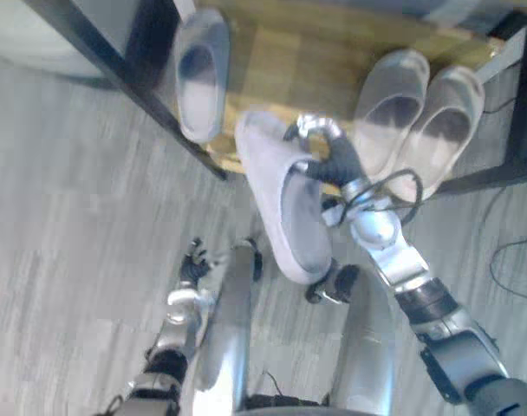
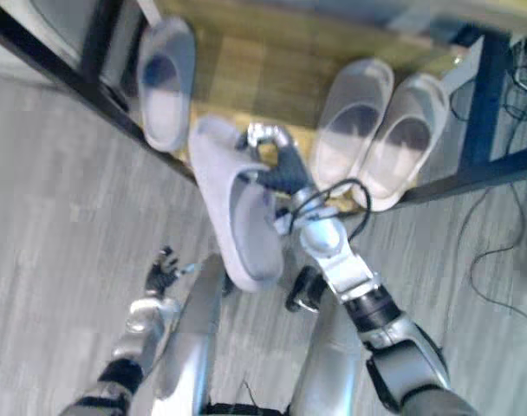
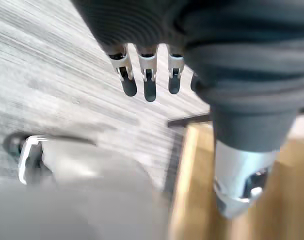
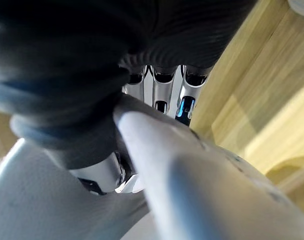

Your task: Organize the slippers on the shoe rack

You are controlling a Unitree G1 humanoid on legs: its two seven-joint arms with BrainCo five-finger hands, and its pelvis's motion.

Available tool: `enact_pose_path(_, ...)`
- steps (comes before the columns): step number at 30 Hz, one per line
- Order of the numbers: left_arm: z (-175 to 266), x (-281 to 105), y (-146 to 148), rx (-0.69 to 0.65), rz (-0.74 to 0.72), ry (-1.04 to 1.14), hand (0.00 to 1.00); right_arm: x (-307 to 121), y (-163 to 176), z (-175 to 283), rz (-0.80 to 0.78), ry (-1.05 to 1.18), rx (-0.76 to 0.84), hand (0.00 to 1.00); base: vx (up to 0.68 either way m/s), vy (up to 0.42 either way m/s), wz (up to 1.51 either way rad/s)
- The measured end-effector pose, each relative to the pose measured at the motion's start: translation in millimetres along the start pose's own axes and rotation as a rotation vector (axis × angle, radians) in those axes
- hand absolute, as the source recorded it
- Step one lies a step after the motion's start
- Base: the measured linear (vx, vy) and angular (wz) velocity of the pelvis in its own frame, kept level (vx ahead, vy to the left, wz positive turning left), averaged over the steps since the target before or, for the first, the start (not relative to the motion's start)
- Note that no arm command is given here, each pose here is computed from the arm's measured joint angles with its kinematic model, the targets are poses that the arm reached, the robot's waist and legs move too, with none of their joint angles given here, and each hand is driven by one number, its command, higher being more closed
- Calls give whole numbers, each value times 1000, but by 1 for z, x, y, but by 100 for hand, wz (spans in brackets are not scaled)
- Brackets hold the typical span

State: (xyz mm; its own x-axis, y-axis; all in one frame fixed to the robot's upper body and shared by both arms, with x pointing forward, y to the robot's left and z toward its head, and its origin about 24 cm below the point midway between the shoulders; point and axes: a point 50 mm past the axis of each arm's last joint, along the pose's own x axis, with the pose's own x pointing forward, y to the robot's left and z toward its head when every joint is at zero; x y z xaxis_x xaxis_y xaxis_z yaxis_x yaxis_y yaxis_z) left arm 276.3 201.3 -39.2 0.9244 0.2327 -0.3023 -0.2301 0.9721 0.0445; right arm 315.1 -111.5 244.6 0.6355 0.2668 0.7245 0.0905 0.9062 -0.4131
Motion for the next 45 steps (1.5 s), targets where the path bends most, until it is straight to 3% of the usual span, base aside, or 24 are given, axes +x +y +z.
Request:
enact_pose_path(16, 2, -3, -10, -38, 25, -10, 0, 92, -39, 7, -349, 79, -128, 100, -23, -11, 1)
enact_pose_path(24, -2, -5, -14, -29, 22, 8, 0, 108, -44, 4, -385, 128, -175, 100, -9, -11, 9)
enact_pose_path(25, -3, -5, -14, -27, 23, 10, 0, 108, -44, 3, -386, 132, -177, 0, 2, -20, 13)
enact_pose_path(34, -3, -6, -21, -16, 10, 10, 0, 117, -48, 3, -418, 164, -192, 0, 6, -8, 9)
enact_pose_path(42, -1, -5, -24, -25, 15, 8, 0, 117, -32, -2, -438, 236, 32, 0, -4, -7, 4)
enact_pose_path(45, -2, -5, -23, -27, 26, 13, 0, 112, -32, -8, -444, 261, 49, 0, 0, 0, 0)
